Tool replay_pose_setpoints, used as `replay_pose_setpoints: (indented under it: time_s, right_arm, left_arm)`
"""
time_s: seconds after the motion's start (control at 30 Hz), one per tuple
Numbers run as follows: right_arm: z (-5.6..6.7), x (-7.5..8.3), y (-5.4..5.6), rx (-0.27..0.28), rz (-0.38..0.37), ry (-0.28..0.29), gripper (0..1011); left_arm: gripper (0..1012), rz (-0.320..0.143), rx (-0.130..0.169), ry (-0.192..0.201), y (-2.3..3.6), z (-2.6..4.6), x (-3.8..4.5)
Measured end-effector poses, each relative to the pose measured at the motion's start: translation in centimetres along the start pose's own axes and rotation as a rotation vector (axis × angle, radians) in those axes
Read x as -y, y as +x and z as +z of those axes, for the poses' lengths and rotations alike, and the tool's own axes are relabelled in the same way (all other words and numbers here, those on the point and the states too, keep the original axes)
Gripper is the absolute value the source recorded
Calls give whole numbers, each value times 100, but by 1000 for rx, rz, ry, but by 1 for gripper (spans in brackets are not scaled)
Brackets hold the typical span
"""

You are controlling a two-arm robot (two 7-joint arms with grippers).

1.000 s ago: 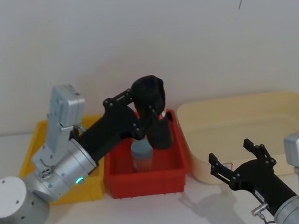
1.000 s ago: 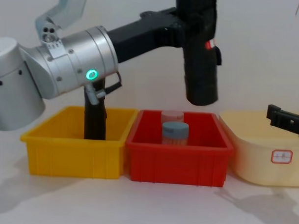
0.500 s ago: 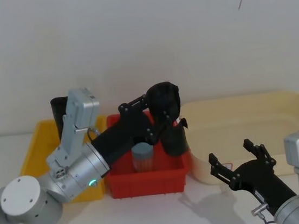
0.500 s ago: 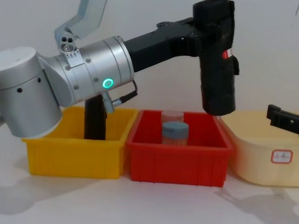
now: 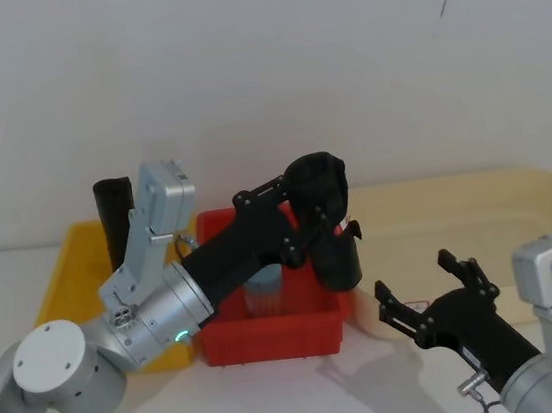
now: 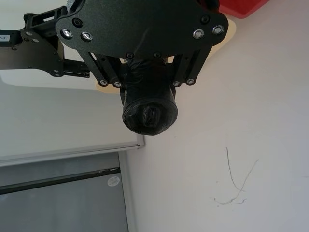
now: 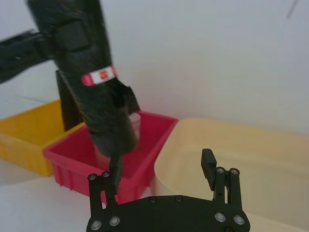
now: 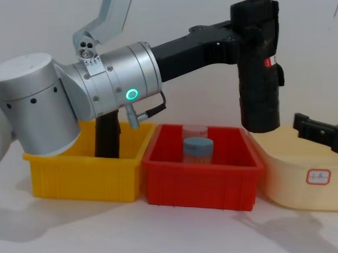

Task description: Pick up the garbage bag with the one hand and transfer it to the other hand.

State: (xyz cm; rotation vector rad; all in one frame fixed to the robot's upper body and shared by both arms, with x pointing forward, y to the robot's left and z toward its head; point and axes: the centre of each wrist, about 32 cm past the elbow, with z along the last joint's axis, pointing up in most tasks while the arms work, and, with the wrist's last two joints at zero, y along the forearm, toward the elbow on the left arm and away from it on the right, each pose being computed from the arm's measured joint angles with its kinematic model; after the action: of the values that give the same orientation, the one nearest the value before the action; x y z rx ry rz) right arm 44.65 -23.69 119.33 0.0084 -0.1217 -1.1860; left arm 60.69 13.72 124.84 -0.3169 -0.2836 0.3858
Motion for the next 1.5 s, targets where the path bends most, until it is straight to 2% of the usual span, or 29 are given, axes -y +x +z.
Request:
replay_pose_setpoints:
  time_s: [0.3,0.6,1.5]
  right_arm:
    - [75,-103,-36,59,73,34,1001]
    - [112,-205,-66,88,126,57,1001]
    - [98,-521,-22,103,227,74,1001]
  left_arm:
    - [371,-8,-6,-1,-6,-4,19]
    - [371,-11,-9,-2,-8,-7,27]
    - [371,-14,-12,-2,-11,-9,35]
